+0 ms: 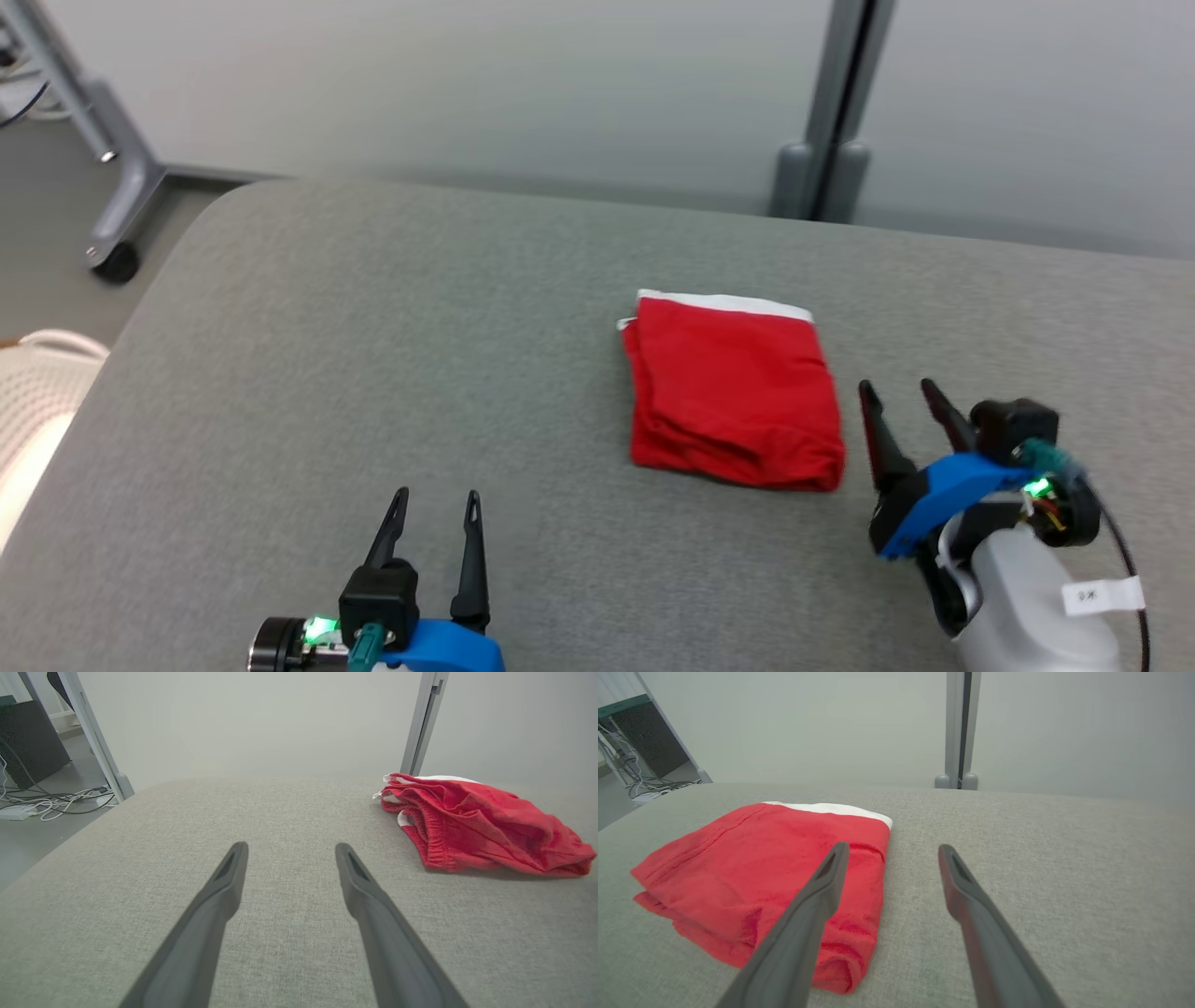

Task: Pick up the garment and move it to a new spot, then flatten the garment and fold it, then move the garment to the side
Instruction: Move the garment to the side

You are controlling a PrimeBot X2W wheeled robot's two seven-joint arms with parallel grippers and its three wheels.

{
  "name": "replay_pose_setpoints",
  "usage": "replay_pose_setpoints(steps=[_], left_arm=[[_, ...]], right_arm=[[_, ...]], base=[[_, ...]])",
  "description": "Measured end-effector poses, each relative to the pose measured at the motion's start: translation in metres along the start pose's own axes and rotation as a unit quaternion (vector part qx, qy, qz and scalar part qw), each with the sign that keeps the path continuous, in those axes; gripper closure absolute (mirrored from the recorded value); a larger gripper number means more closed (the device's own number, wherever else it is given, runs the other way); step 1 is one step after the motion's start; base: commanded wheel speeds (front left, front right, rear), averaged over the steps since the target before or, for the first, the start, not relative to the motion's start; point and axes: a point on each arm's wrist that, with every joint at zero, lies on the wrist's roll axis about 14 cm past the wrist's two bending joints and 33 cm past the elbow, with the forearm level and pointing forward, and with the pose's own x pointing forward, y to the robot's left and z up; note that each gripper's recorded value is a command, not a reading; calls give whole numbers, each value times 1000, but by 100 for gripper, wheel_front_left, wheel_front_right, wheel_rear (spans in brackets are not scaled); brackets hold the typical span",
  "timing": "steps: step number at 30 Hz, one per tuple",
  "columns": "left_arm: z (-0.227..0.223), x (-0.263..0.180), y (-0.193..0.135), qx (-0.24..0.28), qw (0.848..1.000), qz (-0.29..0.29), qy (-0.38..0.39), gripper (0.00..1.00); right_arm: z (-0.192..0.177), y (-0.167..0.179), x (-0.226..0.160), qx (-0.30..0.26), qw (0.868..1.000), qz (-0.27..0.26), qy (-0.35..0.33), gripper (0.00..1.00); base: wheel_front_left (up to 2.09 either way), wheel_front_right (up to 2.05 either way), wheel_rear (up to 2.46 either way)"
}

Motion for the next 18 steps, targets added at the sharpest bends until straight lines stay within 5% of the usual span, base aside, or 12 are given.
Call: replay_pose_setpoints(steps=[15,16,18], left_arm=[[-21,-8,48,-2,995,92,43,0],[-23,-8,49,-2,995,93,46,0],[-25,-6,46,-1,995,89,49,0]], right_arm=[[-77,22,69,36,991,19,129,0],[-80,24,70,36,990,22,133,21],[-79,25,74,35,990,25,131,100]], base=[[0,0,0],[0,0,0],[0,0,0]])
